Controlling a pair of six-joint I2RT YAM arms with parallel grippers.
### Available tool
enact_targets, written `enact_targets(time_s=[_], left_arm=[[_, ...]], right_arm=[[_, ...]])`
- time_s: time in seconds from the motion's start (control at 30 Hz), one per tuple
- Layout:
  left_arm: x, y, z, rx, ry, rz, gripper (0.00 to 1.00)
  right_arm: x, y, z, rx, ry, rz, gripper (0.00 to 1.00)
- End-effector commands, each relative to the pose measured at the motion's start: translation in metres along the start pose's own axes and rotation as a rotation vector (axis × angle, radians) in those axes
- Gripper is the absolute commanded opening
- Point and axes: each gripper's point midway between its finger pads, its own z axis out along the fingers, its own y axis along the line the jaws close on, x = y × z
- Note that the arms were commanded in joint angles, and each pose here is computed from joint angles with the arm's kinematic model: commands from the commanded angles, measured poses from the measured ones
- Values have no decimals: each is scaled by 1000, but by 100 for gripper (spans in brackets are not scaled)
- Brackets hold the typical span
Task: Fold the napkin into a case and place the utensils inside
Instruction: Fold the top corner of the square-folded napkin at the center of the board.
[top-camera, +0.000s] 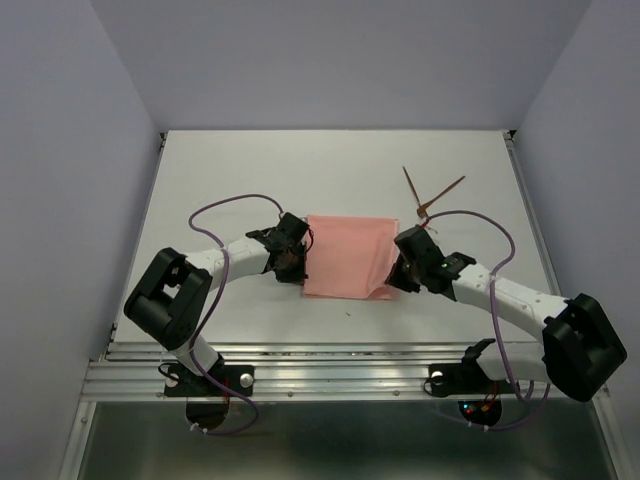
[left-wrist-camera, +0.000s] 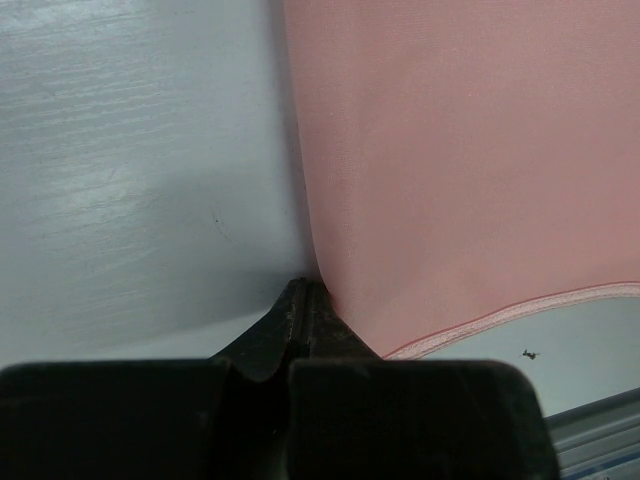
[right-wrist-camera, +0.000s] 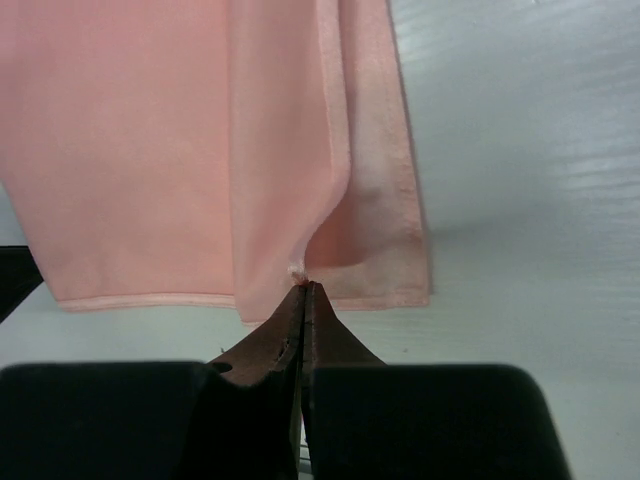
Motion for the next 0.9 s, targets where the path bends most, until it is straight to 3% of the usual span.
enact_targets(time_s=[0.0, 0.87], left_arm=[[8, 11, -2, -57, 31, 26, 0], [-1, 7, -11, -46, -21, -33, 0]], right_arm=[[-25, 42, 1, -94, -56, -33, 1], [-84, 163, 49, -276, -122, -199, 1]])
